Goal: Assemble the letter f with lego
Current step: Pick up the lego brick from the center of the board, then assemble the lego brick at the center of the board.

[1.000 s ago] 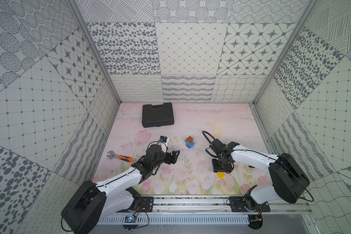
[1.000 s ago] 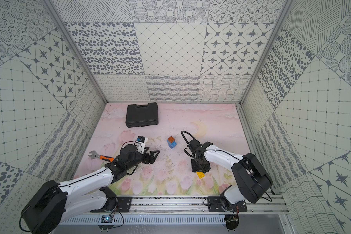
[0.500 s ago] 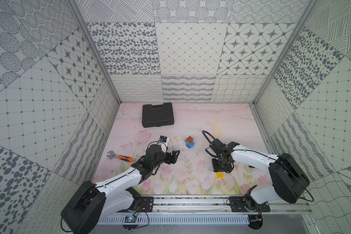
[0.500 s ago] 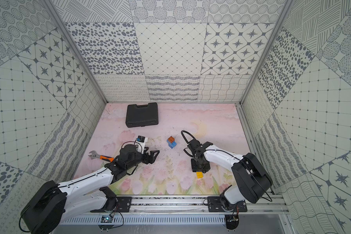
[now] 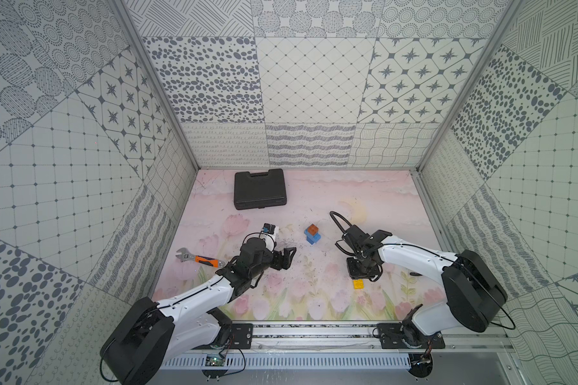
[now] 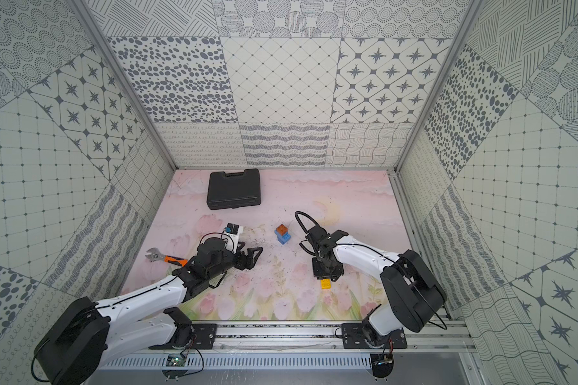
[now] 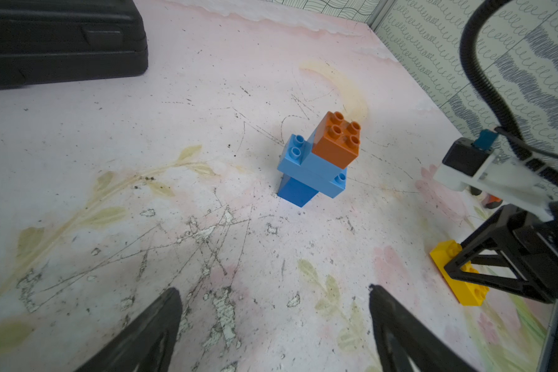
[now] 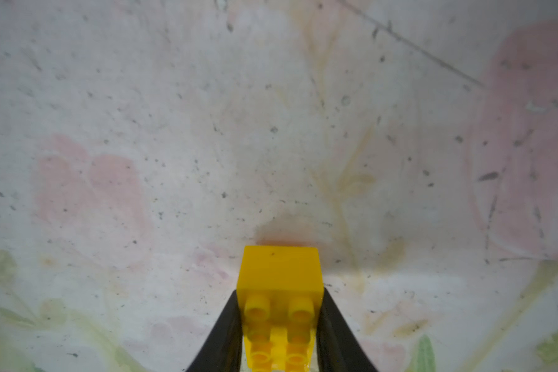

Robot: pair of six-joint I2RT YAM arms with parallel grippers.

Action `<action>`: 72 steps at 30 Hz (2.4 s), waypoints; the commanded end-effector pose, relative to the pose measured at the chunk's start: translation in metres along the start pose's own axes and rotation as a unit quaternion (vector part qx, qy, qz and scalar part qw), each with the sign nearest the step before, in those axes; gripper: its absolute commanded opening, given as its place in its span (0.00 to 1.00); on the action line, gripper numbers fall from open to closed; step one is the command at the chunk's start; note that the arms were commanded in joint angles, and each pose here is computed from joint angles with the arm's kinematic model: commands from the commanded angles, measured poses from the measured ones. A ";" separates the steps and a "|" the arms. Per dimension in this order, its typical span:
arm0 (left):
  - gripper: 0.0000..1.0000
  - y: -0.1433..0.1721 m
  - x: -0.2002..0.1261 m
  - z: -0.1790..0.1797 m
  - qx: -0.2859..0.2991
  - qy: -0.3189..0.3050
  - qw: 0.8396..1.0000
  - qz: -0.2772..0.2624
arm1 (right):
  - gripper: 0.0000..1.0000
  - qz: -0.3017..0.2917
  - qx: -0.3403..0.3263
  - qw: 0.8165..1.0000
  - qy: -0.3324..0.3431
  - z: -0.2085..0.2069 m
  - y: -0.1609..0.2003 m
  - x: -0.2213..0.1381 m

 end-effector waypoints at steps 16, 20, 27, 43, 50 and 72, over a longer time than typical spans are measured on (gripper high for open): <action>0.92 0.003 -0.003 0.001 0.004 0.003 1.000 -0.012 | 0.29 -0.029 -0.220 0.975 -0.019 0.023 -0.119 -0.112; 0.92 0.003 -0.002 0.001 0.004 0.001 1.000 -0.011 | 0.29 -0.038 -0.250 0.967 -0.041 0.030 -0.147 -0.132; 0.92 0.003 -0.002 0.002 0.006 -0.001 1.000 -0.011 | 0.29 -0.038 -0.272 0.960 -0.059 0.040 -0.174 -0.131; 0.92 0.006 -0.002 0.004 0.009 -0.004 1.000 -0.012 | 0.30 -0.013 -0.328 0.944 -0.014 0.081 -0.183 -0.106; 0.92 0.006 -0.001 0.005 0.009 -0.005 1.000 -0.011 | 0.29 -0.005 -0.332 0.943 -0.001 0.083 -0.182 -0.102; 0.92 0.007 0.001 0.006 0.009 -0.008 1.000 -0.006 | 0.29 -0.007 -0.333 0.943 0.003 0.087 -0.189 -0.095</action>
Point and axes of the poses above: each gripper's point midway between its finger pads, its own x axis out along the fingers, its own z axis along the line the jaws close on, y = z × x, the point moved 8 cm from there along -x, back along the fingers, and after that the axes turned 15 degrees about -x, right-handed, at the moved point
